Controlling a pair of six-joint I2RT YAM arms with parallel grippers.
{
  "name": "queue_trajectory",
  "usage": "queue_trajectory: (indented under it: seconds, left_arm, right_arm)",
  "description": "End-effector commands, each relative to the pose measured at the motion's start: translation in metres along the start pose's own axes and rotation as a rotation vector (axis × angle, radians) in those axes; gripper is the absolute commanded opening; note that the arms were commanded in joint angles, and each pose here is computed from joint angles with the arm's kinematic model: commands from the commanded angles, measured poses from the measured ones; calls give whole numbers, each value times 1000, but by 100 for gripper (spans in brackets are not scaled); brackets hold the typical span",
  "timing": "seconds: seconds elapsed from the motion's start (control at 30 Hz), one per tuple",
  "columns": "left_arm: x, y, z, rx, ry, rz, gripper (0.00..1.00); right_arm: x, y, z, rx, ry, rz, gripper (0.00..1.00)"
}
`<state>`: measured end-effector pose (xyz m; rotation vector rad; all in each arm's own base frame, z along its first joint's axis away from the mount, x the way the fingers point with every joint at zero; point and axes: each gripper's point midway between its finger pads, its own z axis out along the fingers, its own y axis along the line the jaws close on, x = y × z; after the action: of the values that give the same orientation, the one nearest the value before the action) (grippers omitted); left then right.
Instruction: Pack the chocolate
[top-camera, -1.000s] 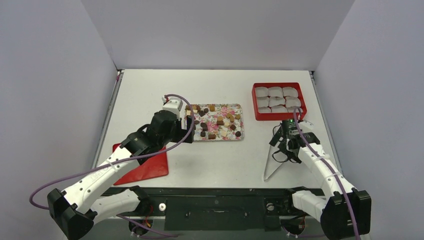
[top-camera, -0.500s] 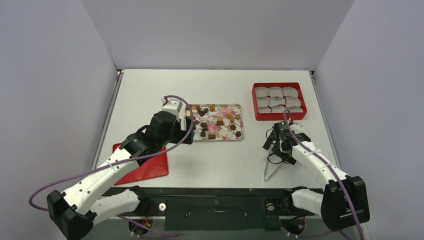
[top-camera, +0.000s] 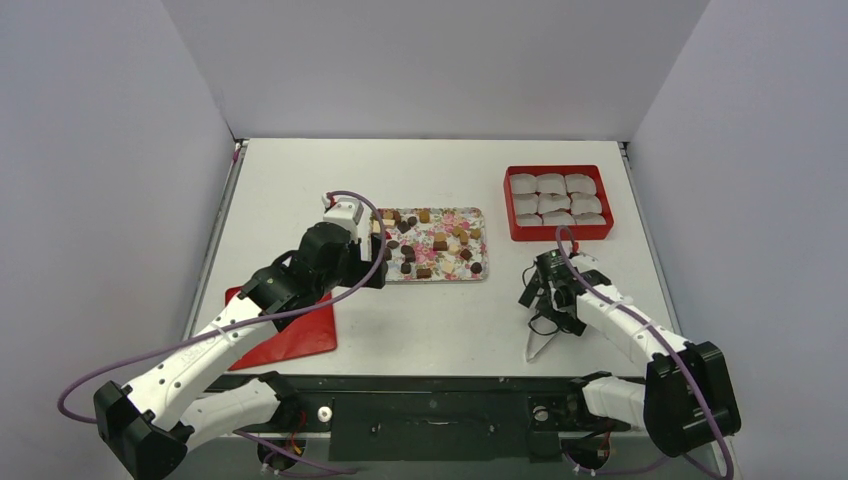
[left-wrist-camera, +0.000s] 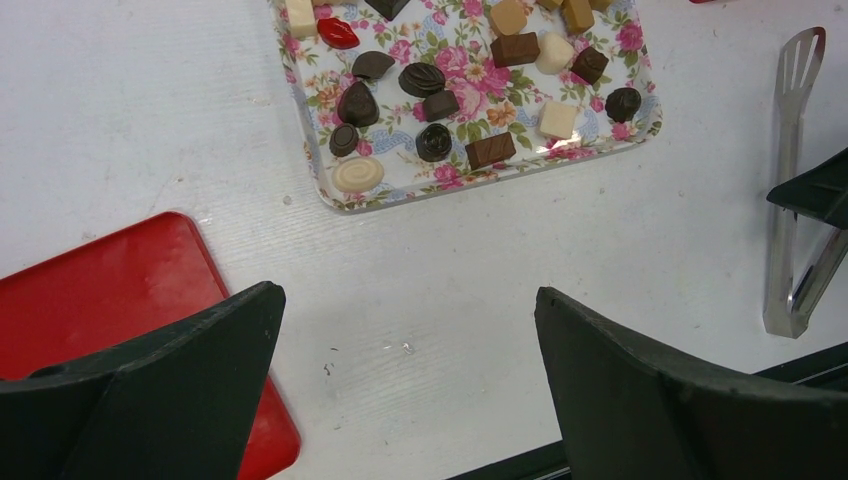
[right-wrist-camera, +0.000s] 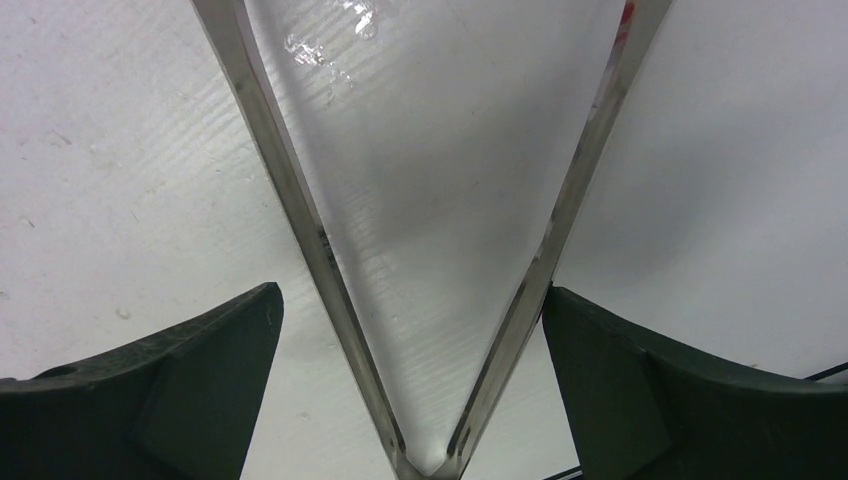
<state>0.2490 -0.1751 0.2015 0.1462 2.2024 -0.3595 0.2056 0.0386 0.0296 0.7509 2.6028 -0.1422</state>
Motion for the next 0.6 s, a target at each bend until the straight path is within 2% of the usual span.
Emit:
queue_trajectory:
  seconds: [0.0,0.2,0.57]
  left_arm:
    - [-14,-4,-4,28,-58,-16,96]
    - [-11,-1,-5,24,-54,-12,96]
    - [-9,1,-8,25,-48,-6,96]
  right_arm:
    - [-1,-2,7,25,-39,48,98]
    - [1,-2,12,12,-66,89,94]
    - [6,8,12,-17,-177,81,75]
